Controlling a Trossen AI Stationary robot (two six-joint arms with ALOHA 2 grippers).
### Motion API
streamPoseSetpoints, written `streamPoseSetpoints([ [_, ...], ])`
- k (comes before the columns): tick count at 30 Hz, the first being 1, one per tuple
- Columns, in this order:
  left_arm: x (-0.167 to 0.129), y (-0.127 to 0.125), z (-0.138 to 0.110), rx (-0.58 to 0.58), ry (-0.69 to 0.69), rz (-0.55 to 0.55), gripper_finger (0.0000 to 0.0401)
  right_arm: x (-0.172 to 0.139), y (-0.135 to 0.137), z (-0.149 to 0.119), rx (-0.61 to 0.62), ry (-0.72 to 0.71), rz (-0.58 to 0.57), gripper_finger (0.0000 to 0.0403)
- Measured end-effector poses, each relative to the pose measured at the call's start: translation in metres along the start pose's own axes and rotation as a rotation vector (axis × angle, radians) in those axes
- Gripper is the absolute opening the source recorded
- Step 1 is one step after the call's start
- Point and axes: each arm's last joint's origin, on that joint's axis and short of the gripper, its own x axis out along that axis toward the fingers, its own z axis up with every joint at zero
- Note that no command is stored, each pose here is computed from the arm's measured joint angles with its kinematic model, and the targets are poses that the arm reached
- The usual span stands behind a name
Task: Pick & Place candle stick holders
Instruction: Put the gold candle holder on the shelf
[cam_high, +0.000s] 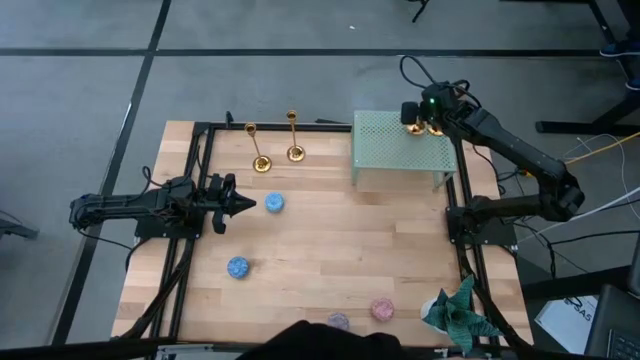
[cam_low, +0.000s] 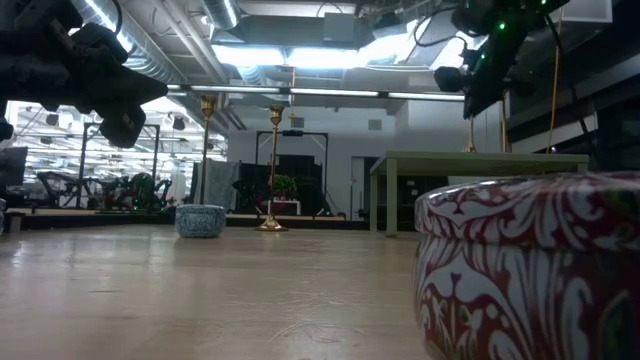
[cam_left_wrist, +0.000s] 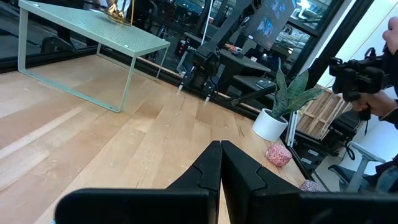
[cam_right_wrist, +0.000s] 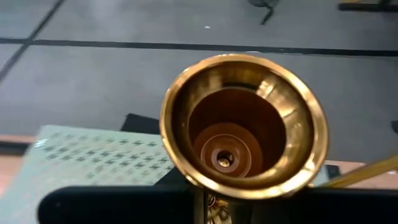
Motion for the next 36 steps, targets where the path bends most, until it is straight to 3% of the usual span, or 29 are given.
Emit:
streamPoseSetpoints([
  [10,0.000,0.000,0.000,0.000,0.001,0.000,0.0006,0.015,0.000,-0.002,0.018,-0.016,-0.020,0.0047],
  [18,0.000,0.000,0.000,0.000,0.001,0.000,0.0006,0.020,0.003,-0.002,-0.044,-0.020,-0.019,0.0041],
  [27,0.000,0.000,0.000,0.000,0.001,0.000,0.0006,0.021,0.003,-0.002,-0.051,-0.020,-0.017,0.0127],
  [32,0.000,0.000,0.000,0.000,0.001,0.000,0.0006,0.020,0.004,-0.004,-0.063,0.032,0.055,0.0181],
  [36,0.000,0.000,0.000,0.000,0.000,0.000,0.0006,0.014,0.001,-0.006,-0.050,0.052,0.063,0.0203],
])
